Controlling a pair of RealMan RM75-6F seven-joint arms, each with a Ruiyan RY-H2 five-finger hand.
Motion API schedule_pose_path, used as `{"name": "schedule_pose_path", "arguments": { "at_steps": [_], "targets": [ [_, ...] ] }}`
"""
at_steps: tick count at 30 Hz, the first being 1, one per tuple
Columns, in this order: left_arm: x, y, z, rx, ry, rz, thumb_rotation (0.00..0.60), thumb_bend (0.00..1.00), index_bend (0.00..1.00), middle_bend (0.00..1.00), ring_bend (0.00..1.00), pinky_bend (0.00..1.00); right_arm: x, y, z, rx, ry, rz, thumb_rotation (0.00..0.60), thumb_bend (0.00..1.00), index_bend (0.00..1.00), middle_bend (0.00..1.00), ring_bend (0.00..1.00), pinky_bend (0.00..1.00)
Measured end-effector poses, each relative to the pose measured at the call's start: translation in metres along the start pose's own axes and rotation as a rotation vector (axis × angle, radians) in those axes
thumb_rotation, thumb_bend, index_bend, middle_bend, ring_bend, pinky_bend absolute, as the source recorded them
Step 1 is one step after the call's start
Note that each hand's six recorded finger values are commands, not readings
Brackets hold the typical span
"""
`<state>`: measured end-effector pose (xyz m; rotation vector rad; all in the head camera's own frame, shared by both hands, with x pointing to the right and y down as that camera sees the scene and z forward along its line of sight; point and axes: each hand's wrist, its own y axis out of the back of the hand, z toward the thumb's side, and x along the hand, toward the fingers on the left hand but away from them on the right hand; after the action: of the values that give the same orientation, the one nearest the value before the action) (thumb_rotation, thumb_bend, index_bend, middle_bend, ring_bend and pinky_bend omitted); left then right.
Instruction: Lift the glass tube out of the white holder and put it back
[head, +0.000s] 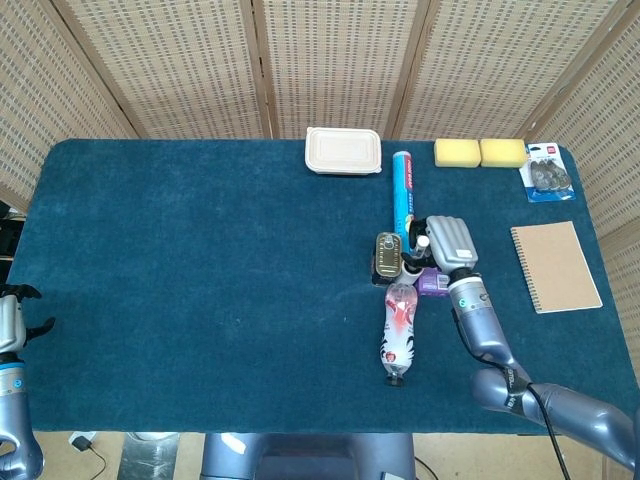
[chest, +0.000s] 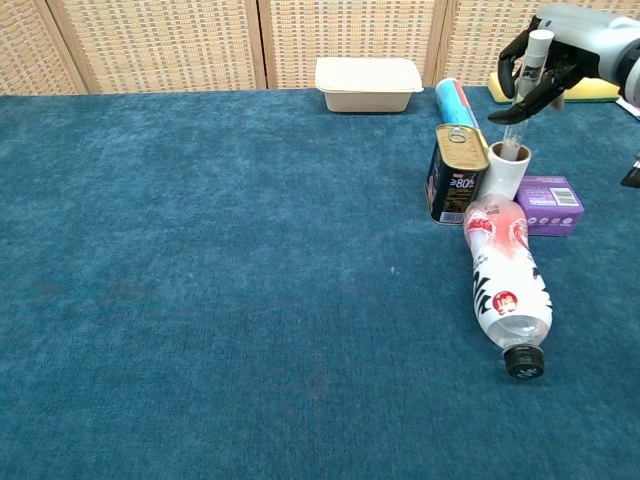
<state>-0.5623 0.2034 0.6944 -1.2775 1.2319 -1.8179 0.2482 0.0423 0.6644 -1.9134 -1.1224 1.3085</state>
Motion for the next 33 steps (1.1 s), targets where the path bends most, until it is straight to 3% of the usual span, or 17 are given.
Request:
{"name": "schedule_pose_path", "arguments": {
  "at_steps": [33],
  "targets": [
    [0.0001, 0.0001, 0.0000, 0.000, 0.000, 0.000, 0.600, 0.15, 0.45, 0.42, 0.23, 0.32, 0.0038, -0.0074, -0.0039, 0.020, 0.005, 0.064, 0.600, 0.26, 0.47, 0.44, 0.44, 0.47]
  ]
}}
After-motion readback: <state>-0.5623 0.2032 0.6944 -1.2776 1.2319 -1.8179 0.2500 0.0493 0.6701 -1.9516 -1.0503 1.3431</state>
